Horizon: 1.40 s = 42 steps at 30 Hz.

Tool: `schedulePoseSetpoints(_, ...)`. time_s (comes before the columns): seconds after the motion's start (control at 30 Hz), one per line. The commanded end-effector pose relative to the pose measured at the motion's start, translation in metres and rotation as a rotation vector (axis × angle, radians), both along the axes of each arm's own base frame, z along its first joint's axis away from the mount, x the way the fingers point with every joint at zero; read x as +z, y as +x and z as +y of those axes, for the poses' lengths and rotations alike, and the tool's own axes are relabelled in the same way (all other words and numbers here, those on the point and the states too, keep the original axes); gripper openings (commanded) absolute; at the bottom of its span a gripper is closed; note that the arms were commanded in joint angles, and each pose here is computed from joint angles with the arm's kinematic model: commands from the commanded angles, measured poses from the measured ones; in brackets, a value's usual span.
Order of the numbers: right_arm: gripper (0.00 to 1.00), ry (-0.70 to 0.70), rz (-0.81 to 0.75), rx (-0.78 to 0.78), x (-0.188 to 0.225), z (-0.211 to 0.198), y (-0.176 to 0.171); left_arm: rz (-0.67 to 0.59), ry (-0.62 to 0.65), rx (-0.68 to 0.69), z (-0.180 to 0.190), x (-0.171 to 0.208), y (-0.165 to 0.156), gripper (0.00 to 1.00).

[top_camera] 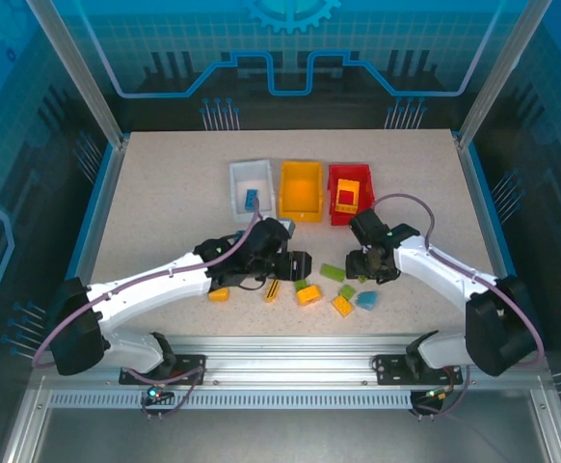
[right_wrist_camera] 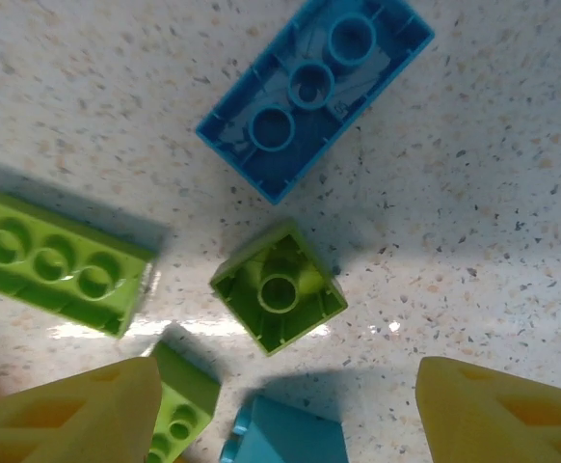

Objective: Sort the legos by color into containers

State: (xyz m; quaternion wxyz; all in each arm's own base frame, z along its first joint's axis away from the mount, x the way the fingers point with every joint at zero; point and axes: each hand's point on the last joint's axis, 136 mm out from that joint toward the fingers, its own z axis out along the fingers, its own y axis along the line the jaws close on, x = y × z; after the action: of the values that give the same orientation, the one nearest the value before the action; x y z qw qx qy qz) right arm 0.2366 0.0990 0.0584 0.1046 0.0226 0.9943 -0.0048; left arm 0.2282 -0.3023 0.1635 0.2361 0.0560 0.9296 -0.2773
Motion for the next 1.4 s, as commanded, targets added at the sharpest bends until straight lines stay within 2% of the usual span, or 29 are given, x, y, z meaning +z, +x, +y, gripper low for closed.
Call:
schedulePoseSetpoints(0.0, 0.72, 0.019, 0.064, 0.066, -0.006, 0.002, -0.004, -0.031, -0.113, 0.044, -0.007, 0.023, 0.001, 0.68)
schedulePoseSetpoints(0.17, 0.7, -0.01, 0.113, 0.069, -0.019, -0.003, -0.002, -0.042, -0.105, 0.04, -0.006, 0.028, 0.001, 0.68)
schedulePoseSetpoints(0.4, 0.5, -0.002, 0.128, 0.077, -0.032, 0.0, 0.014, -0.054, -0.115, 0.039, -0.007, 0.034, 0.003, 0.68)
schedulePoseSetpoints(0.67, 0.42, -0.017, 0.132, 0.082, -0.036, 0.001, 0.025, -0.049, -0.12, 0.039, -0.006, 0.032, -0.001, 0.68)
schedulePoseSetpoints(0.8, 0.32, -0.017, 0.132, 0.079, -0.036, 0.002, 0.026, -0.056, -0.125, 0.038, -0.006, 0.035, -0.001, 0.68)
schedulePoseSetpoints(0.9, 0.24, -0.03, 0.085, 0.086, -0.02, 0.003, 0.025, -0.083, -0.133, 0.051, -0.001, 0.045, -0.001, 0.67)
schedulePoseSetpoints(1.03, 0.25, 0.012, -0.058, 0.116, 0.032, 0.027, 0.028, -0.169, -0.104, 0.145, 0.029, 0.066, 0.004, 0.67)
schedulePoseSetpoints(1.17, 0.24, 0.089, -0.155, 0.147, 0.066, 0.074, 0.056, -0.255, -0.055, 0.26, 0.063, 0.082, 0.011, 0.67)
schedulePoseSetpoints(1.23, 0.23, 0.136, -0.17, 0.148, 0.07, 0.1, 0.082, -0.281, -0.033, 0.309, 0.076, 0.087, 0.014, 0.67)
schedulePoseSetpoints(1.37, 0.22, 0.146, -0.206, 0.131, 0.07, 0.134, 0.136, -0.303, 0.004, 0.348, 0.09, 0.091, 0.016, 0.67)
